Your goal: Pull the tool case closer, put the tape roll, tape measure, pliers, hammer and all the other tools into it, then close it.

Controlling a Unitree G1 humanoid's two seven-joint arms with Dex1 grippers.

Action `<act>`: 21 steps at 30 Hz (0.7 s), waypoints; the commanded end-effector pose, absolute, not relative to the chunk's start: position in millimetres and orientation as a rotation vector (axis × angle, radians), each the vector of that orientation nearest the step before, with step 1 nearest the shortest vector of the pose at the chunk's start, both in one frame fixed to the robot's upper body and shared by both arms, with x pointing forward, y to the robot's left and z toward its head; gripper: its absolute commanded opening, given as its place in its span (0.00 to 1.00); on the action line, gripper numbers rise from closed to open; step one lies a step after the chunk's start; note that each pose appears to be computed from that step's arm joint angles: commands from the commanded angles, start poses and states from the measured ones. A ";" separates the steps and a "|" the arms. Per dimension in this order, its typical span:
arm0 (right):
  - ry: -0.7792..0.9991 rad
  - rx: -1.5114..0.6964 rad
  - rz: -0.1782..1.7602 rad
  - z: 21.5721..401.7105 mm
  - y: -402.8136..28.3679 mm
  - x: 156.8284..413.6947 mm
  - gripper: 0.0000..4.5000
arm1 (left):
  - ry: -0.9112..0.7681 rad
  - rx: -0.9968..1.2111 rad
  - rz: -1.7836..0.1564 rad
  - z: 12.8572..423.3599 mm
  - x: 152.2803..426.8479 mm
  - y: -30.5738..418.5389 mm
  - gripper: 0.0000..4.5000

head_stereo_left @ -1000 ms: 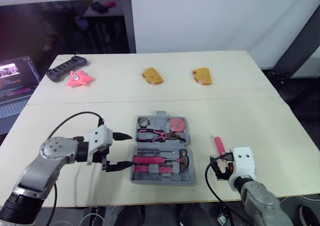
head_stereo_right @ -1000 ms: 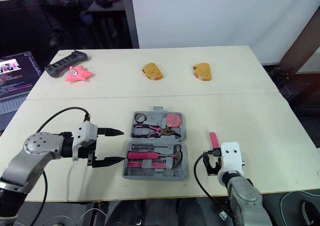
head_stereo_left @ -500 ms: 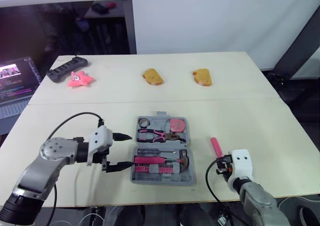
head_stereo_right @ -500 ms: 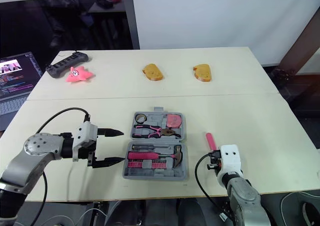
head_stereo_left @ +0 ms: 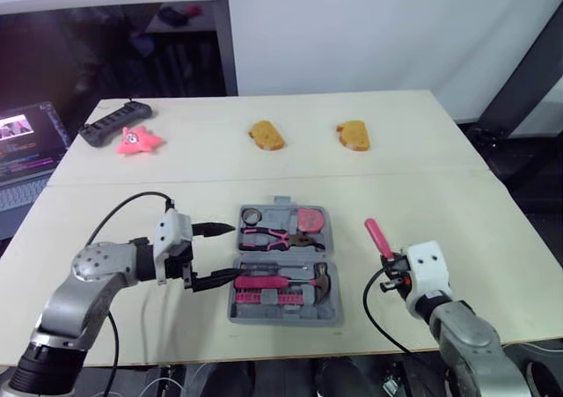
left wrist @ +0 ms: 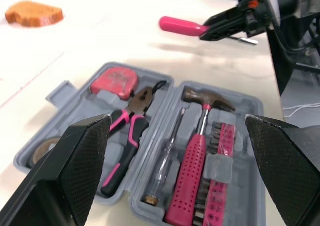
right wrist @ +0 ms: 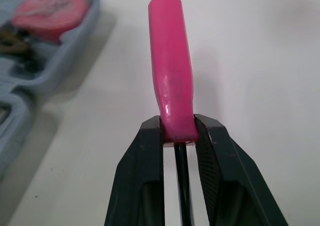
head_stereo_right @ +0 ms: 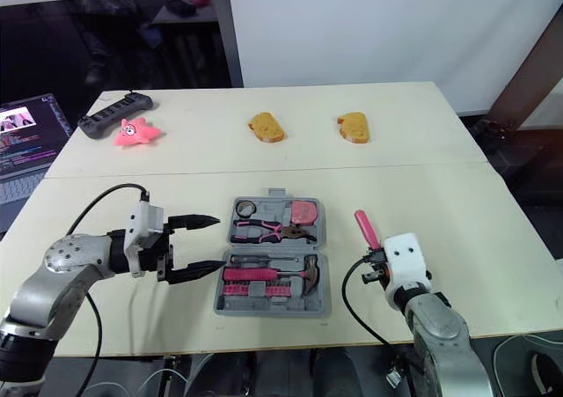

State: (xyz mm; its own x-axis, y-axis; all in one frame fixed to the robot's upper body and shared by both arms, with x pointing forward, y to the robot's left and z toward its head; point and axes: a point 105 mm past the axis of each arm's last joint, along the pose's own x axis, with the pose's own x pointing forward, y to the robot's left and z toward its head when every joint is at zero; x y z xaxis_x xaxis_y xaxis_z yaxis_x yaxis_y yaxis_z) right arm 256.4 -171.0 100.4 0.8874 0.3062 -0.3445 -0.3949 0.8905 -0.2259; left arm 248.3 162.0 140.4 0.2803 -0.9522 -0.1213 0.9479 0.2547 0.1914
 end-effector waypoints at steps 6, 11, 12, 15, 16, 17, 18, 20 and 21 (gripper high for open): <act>0.337 -0.557 1.109 144.8 -52.6 233.7 0.09 | 0.088 0.224 -1.454 133.3 229.0 208.6 1.00; 0.468 -0.687 1.257 123.1 -25.6 229.0 0.09 | 0.138 0.265 -1.439 123.6 226.3 221.3 1.00; 0.477 -0.709 1.264 120.3 -22.2 229.2 0.09 | 0.142 0.268 -1.438 123.0 224.1 222.7 1.00; 0.511 -0.743 1.253 111.9 -12.8 232.5 0.09 | 0.164 0.277 -1.445 118.9 213.6 225.2 1.00; 0.524 -0.745 1.252 110.0 -11.0 232.2 0.09 | 0.171 0.280 -1.449 117.8 210.5 225.5 1.00; 0.532 -0.745 1.252 108.9 -9.9 231.8 0.09 | 0.174 0.282 -1.451 117.2 208.6 225.7 1.00; 0.537 -0.746 1.251 108.4 -9.4 231.7 0.09 | 0.175 0.283 -1.453 117.0 207.6 225.8 1.00; 0.541 -0.755 1.245 107.8 -9.2 231.7 0.09 | 0.177 0.284 -1.456 117.4 206.0 225.5 1.00; 0.561 -0.766 1.249 104.1 -7.9 227.5 0.09 | 0.181 0.281 -1.458 117.1 202.7 225.2 1.00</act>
